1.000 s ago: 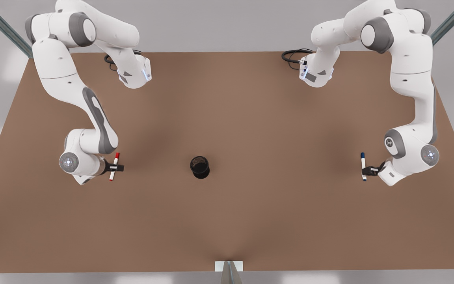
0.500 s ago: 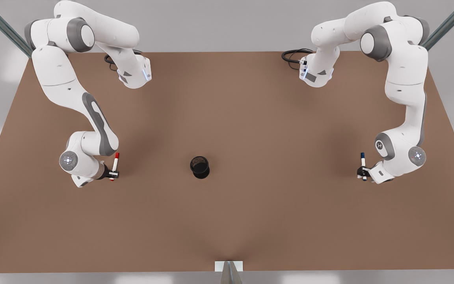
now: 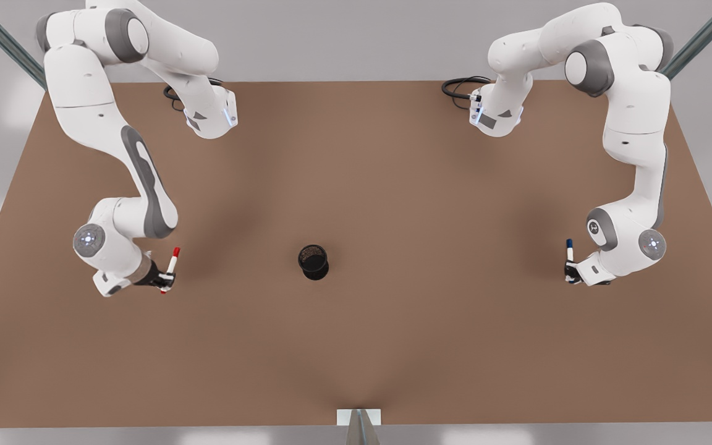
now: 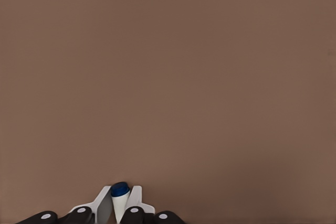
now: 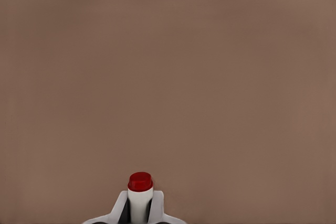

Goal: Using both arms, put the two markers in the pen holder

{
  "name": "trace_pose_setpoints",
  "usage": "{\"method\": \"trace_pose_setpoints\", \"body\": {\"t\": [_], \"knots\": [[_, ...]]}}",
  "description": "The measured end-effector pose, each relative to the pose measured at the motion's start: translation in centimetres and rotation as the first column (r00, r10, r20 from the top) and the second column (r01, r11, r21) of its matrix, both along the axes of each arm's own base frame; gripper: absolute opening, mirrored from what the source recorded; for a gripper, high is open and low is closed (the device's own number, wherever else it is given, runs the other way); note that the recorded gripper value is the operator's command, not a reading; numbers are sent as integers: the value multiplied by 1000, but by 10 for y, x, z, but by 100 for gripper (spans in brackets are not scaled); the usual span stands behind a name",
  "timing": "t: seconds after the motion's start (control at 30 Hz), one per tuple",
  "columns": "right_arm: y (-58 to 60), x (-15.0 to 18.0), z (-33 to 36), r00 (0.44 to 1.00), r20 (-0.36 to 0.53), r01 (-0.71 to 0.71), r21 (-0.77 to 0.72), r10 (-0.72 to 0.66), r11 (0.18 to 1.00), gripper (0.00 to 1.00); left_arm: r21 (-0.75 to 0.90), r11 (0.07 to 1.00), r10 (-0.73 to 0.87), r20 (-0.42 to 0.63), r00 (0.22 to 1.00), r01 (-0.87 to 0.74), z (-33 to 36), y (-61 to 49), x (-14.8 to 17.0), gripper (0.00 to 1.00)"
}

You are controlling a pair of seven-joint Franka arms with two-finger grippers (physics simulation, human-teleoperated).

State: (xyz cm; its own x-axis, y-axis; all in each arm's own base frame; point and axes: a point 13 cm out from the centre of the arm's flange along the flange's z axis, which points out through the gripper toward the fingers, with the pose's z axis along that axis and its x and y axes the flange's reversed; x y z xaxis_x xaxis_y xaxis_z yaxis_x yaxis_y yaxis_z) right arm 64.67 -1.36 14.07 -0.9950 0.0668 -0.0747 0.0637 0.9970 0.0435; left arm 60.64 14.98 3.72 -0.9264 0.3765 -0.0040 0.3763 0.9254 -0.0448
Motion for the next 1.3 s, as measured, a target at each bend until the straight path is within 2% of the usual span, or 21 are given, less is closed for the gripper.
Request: {"method": "trace_pose_setpoints", "body": {"t": [0.1, 0.23, 0.3, 0.4, 0.47, 0.57, 0.8, 0.93, 1.17, 1.3], "knots": [[23, 28, 68, 996, 83, -37, -2, 37, 999, 21, 3, 1000, -9, 3, 1000, 9, 1, -1, 1, 21], [59, 49, 135, 986, 145, -88, 6, 87, 996, 21, 12, 1000, -28, 39, 999, 27, 35, -11, 17, 21], [83, 55, 161, 978, 172, -120, 13, 116, 993, 21, 5, 998, -61, 85, 995, 61, 84, -40, 39, 21], [97, 59, 176, 974, 184, -138, 19, 132, 990, 21, -41, 983, -168, 186, 968, 179, 204, -153, 89, 21], [99, 59, 178, 974, 182, -139, 21, 133, 990, 21, -64, 965, -239, 193, 952, 256, 258, -243, 94, 21], [97, 58, 177, 976, 174, -137, 22, 131, 990, 21, -88, 949, -289, 146, 946, 304, 296, -340, 72, 21], [94, 57, 174, 978, 164, -134, 22, 128, 991, 21, -122, 947, -294, 53, 954, 299, 317, -536, -8, 21], [95, 57, 174, 978, 162, -134, 22, 129, 991, 21, -141, 971, -190, 45, 981, 195, 309, -603, -38, 21], [91, 56, 173, 979, 159, -131, 19, 126, 991, 21, -232, 972, 60, 61, 996, -44, 291, -684, -47, 21], [91, 57, 172, 979, 158, -131, 19, 126, 991, 21, -277, 948, 174, 33, 984, -159, 277, -728, -68, 21]]}}
